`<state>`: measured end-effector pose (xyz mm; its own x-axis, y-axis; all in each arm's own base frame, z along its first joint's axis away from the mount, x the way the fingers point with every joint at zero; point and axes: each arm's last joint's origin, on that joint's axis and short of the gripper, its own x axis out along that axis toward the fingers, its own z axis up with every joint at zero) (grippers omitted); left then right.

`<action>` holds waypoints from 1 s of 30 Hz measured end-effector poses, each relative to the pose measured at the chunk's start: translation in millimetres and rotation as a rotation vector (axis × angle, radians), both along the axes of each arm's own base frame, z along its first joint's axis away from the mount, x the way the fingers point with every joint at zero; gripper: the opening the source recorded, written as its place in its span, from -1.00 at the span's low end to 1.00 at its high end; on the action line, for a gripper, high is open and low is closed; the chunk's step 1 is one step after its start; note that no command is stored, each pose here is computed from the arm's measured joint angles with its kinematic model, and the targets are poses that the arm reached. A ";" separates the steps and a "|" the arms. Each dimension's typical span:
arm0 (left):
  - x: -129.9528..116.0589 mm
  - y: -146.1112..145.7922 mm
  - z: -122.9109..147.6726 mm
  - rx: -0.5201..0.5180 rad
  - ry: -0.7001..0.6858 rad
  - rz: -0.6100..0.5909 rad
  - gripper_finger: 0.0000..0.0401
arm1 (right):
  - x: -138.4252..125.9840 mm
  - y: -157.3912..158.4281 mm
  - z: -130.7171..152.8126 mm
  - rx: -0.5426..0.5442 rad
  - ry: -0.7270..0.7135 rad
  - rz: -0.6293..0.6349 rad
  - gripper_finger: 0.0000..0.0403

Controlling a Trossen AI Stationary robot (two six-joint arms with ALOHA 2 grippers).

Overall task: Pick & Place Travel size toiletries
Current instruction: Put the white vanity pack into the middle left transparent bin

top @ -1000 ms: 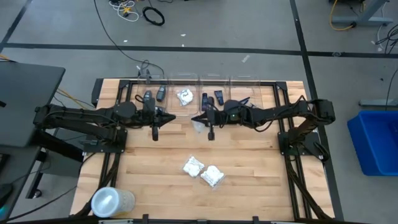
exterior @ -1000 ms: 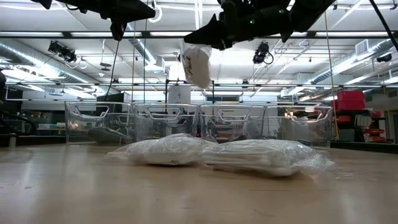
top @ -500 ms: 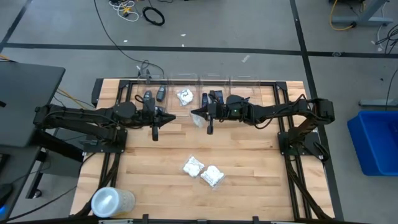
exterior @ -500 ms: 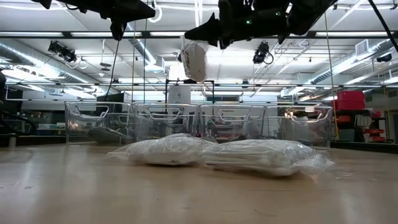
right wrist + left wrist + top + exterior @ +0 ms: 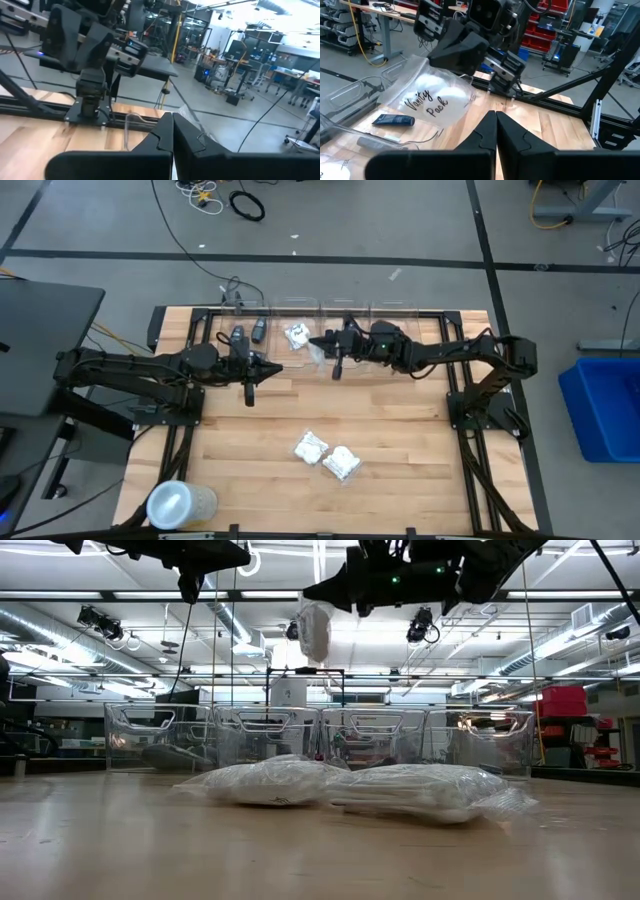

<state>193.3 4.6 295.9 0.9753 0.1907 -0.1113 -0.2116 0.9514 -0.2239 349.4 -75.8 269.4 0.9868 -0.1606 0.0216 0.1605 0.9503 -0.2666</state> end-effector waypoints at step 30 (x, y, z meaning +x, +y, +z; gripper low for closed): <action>-0.2 0.7 -0.1 -0.024 -0.004 0.027 -0.97 | 7.3 -41.3 -5.5 0.134 -0.114 -0.093 -1.00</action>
